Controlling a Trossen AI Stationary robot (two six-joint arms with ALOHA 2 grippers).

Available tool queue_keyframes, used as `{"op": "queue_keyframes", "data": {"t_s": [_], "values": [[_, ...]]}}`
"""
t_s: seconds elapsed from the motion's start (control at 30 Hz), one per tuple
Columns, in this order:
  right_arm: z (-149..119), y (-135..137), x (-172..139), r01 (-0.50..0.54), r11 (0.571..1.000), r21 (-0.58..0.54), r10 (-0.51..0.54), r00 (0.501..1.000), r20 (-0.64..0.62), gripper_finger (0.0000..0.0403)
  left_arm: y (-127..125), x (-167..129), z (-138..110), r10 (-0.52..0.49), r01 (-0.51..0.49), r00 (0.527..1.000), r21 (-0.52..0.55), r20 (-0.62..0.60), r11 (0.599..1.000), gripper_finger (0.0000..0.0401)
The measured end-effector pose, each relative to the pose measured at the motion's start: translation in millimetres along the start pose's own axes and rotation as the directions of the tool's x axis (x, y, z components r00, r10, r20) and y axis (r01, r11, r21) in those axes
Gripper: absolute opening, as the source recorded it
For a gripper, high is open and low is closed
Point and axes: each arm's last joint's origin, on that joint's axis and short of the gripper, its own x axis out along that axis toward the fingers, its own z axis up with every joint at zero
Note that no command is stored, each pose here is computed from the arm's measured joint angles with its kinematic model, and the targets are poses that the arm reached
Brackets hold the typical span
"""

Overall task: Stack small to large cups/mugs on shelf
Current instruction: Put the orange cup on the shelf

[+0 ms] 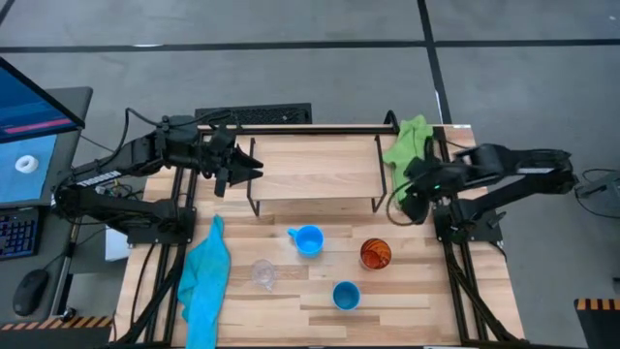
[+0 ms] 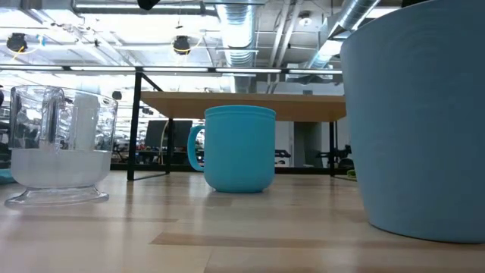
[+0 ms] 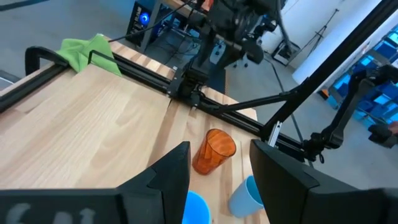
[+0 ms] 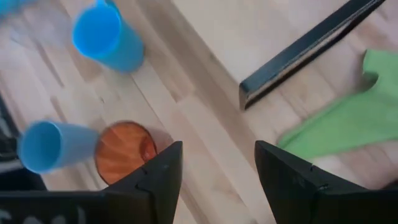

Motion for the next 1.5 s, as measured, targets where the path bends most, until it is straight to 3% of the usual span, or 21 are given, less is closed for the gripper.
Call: {"op": "queue_keyframes", "data": {"t_s": [0.33,0.87,1.07,1.5], "values": [[4,30,36,0.047,0.999,0.0,-0.047,0.983,-0.179,0.0223,1,0,-3,0.013,-0.013,0.999,0.016,-0.031,1.0,0.0158],[-3,84,88,0.056,0.995,-0.086,-0.077,0.961,-0.267,0.0239,1,0,-4,0.015,-0.013,0.999,0.04,-0.036,0.999,0.0158],[0,85,105,0.089,0.988,-0.125,-0.123,0.947,-0.297,0.024,2,0,-4,0.016,-0.014,0.999,0.04,-0.041,0.999,0.0158],[-17,72,135,0.038,0.994,-0.103,-0.068,0.949,-0.308,0.024,2,-1,-4,0.016,-0.014,0.999,0.046,-0.042,0.999,0.0158]]}}
